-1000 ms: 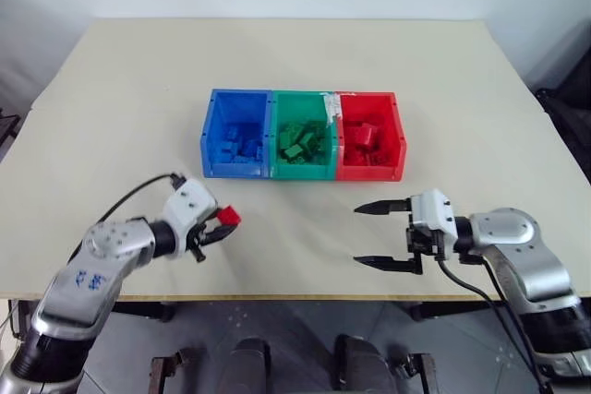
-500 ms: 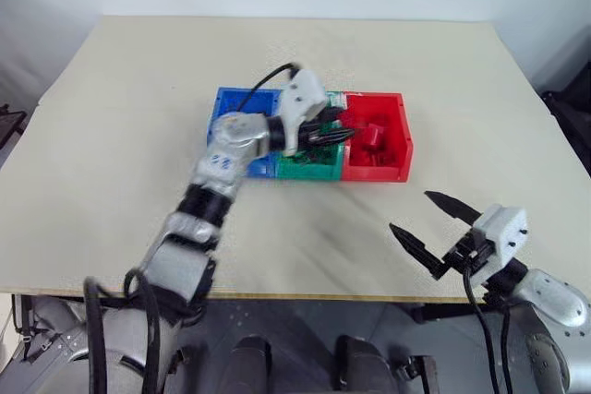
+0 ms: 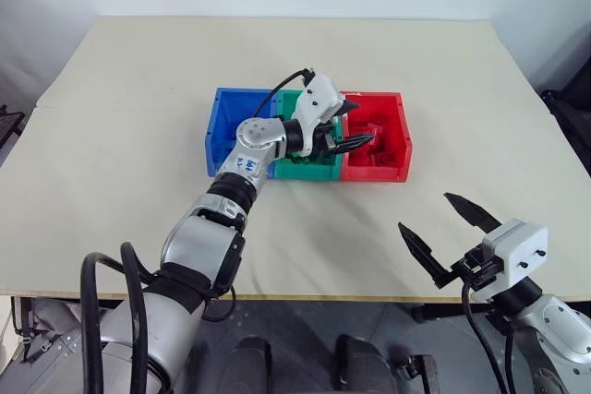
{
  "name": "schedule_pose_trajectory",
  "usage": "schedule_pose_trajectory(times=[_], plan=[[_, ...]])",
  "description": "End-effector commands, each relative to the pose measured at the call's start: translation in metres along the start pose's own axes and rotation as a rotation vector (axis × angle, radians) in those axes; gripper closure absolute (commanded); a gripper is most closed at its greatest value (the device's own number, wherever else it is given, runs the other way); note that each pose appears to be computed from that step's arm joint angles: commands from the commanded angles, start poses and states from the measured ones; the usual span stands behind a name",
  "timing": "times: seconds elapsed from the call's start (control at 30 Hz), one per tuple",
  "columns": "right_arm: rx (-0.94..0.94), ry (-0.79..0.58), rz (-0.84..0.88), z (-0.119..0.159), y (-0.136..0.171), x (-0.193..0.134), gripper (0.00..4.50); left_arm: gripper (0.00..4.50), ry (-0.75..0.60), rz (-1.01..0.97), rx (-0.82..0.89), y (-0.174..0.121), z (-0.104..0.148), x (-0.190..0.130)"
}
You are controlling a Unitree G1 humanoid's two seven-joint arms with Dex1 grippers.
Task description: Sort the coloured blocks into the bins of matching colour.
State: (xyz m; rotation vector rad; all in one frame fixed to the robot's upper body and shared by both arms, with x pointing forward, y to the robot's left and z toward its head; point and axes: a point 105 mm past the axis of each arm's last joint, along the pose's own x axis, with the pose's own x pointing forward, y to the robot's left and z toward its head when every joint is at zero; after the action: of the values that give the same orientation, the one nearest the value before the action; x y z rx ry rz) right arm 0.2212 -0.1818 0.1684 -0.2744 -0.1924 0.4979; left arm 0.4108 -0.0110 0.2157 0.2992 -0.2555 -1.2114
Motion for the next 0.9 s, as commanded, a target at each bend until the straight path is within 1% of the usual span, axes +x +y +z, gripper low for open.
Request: schedule_pose_trajectory(times=[0.03,0.2,0.27,0.33,0.4,0.47,0.53,0.6,0.67,0.73,0.9], plan=[[-0.018,-0.029,0.062,0.004,0.003,0.004,0.00,0.30,-0.067,-0.035,0.060,0.000,0.010,-0.017],[-0.018,-0.032,0.195,0.002,0.005,0.016,0.00,0.30,-0.076,-0.075,0.123,-0.008,0.008,-0.064],[-0.014,-0.029,0.253,0.000,0.006,0.021,0.00,0.30,-0.063,-0.058,0.130,-0.011,0.008,-0.086],[-0.019,-0.022,0.322,-0.003,0.005,0.025,0.00,0.30,-0.026,0.002,0.147,-0.011,0.008,-0.109],[-0.028,-0.014,0.399,-0.006,0.004,0.032,0.00,0.30,0.005,0.065,0.141,-0.015,0.009,-0.140],[-0.034,-0.022,0.480,-0.006,-0.001,0.046,0.00,0.30,0.052,0.138,0.100,-0.030,0.007,-0.186],[-0.038,-0.035,0.533,-0.005,-0.005,0.056,0.00,0.30,0.133,0.198,0.062,-0.044,0.001,-0.216],[-0.049,-0.039,0.563,-0.005,-0.009,0.062,0.00,0.30,0.178,0.240,0.034,-0.054,-0.002,-0.231],[-0.066,-0.035,0.588,-0.007,-0.015,0.068,0.00,0.30,0.181,0.329,0.001,-0.056,-0.002,-0.244],[-0.088,-0.027,0.618,-0.009,-0.017,0.073,0.00,0.30,0.212,0.423,-0.004,-0.059,-0.006,-0.264],[-0.074,-0.034,0.599,-0.015,-0.032,0.078,0.00,0.30,0.235,0.515,0.006,-0.055,-0.005,-0.268]])
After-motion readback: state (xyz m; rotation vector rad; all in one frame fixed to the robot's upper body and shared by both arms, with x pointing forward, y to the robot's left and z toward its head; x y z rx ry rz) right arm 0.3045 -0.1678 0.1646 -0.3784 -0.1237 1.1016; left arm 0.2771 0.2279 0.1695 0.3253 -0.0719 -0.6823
